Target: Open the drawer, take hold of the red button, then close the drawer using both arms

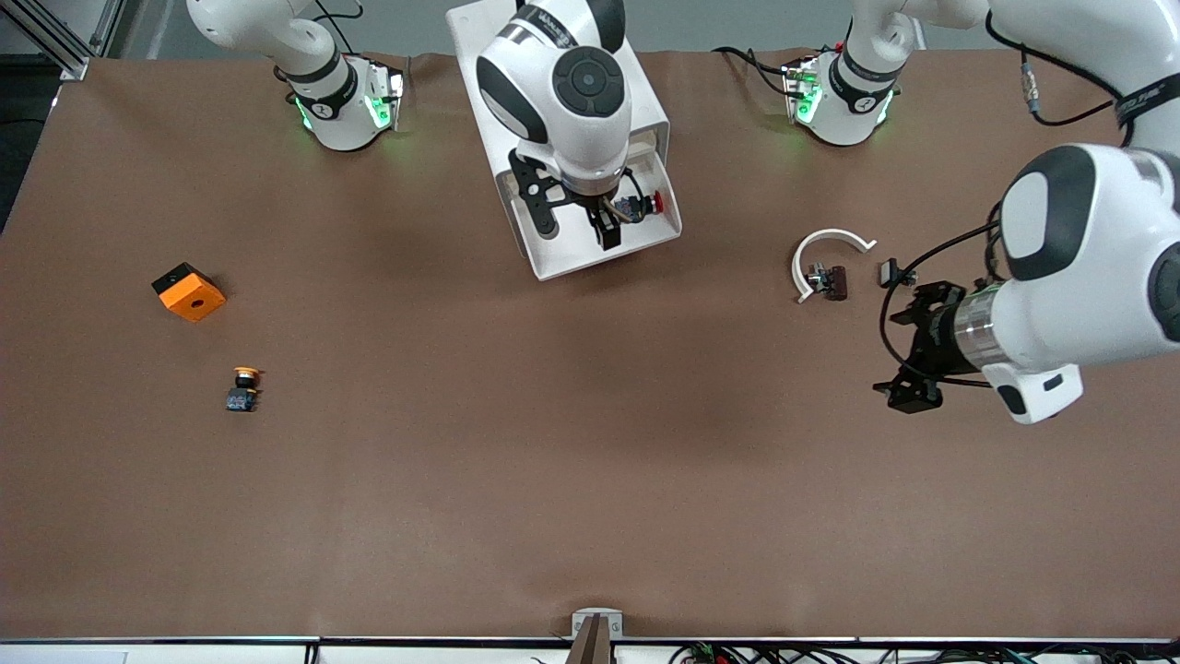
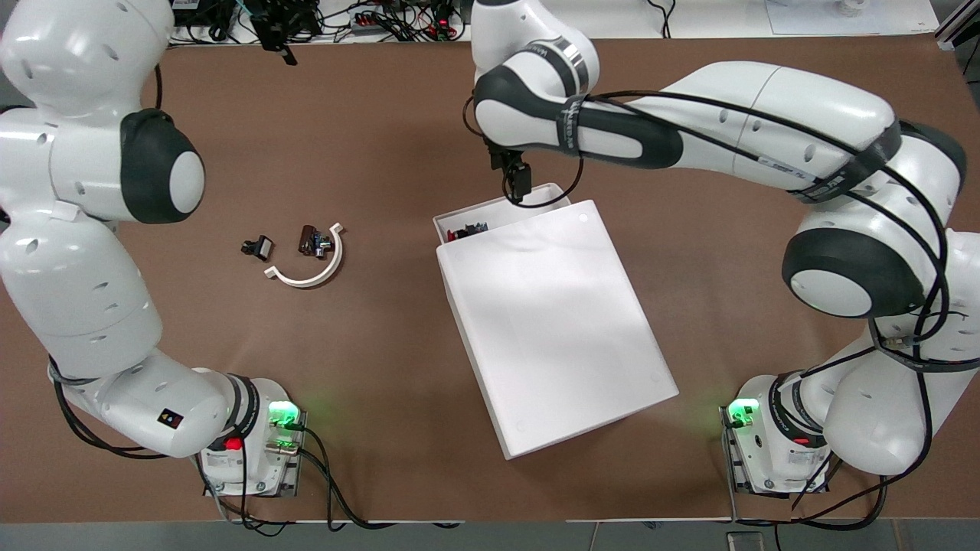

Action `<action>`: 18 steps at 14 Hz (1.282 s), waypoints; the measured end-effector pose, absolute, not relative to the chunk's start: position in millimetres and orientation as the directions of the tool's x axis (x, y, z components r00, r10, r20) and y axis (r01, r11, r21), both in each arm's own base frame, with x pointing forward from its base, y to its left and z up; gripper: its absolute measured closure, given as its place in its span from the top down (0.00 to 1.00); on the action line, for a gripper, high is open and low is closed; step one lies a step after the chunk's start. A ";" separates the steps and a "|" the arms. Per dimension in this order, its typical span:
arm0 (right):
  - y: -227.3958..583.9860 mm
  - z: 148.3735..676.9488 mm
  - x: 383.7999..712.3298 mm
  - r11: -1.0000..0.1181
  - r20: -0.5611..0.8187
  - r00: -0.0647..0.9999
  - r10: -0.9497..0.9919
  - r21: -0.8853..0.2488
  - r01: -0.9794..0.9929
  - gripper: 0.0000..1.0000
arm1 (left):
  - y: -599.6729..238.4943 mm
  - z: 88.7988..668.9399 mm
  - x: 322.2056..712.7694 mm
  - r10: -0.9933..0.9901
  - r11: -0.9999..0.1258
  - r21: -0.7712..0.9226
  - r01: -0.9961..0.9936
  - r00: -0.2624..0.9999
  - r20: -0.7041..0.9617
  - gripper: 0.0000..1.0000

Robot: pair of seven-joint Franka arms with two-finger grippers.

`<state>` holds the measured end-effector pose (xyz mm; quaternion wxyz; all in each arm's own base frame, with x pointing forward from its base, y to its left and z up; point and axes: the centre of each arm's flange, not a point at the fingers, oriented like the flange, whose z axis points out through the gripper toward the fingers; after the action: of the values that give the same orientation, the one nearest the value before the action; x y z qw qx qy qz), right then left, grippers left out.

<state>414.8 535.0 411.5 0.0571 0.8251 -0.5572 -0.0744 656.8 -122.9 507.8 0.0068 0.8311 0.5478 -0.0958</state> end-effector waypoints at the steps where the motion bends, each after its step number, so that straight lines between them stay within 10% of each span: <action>1: 538.8 402.1 412.2 -0.375 -0.054 0.371 -0.927 0.187 -0.908 1.00 | -108.2 523.8 653.1 0.885 -0.450 -0.067 0.891 0.435 -0.166 1.00; 18: 591.1 335.8 372.3 -0.412 -0.107 0.398 -0.911 0.203 -0.888 0.96 | -5.7 639.7 566.4 0.453 -0.891 0.030 0.454 0.891 -0.035 1.00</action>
<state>372.3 591.1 335.8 0.0564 0.8342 -0.5393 -0.1005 566.4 -5.7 639.7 0.0185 0.9722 0.2331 -0.0137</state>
